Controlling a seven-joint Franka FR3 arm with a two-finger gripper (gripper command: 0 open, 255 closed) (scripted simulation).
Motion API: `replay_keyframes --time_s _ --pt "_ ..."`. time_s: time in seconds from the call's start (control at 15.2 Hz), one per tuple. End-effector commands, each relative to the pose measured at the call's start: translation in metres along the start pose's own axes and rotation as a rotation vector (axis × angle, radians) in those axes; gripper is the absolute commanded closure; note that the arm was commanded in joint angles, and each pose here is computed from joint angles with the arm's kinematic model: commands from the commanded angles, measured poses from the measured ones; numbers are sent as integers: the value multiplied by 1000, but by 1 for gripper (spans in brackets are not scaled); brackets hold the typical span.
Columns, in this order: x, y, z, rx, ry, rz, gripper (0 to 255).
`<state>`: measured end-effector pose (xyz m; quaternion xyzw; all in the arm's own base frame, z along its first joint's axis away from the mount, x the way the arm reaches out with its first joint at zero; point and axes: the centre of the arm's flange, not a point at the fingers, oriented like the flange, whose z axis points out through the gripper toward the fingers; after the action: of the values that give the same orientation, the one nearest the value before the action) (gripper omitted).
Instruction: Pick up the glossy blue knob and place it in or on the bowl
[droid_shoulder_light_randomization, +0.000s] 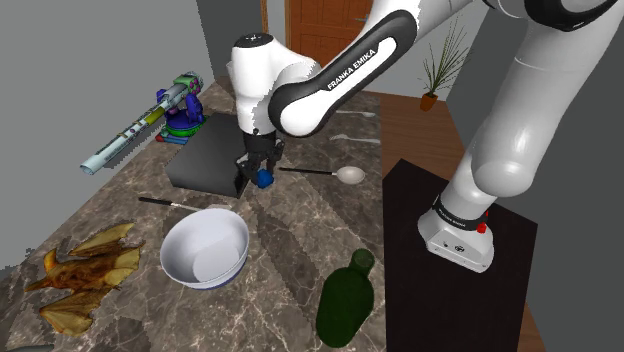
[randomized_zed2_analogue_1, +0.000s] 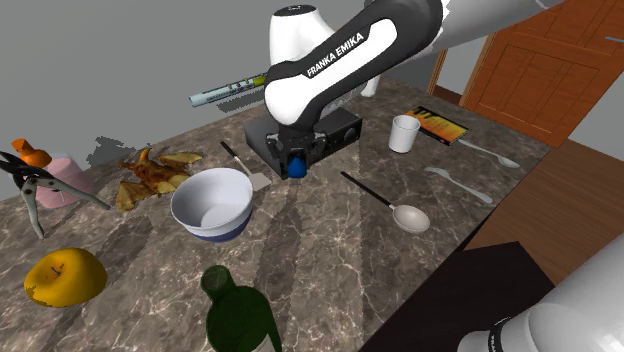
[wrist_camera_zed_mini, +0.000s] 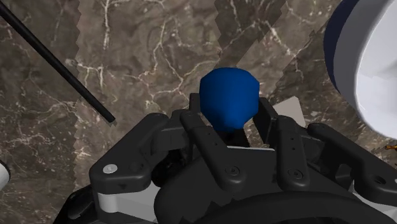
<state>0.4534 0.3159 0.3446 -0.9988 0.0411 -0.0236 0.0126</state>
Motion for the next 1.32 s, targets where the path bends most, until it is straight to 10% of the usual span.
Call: replay_keyframes --time_s 0.0,0.79,1.25 --pt "0 1 -11 0 0 0 255" --pt "3 -1 -70 0 0 0 255" --pt "-18 -91 -72 0 0 0 255"
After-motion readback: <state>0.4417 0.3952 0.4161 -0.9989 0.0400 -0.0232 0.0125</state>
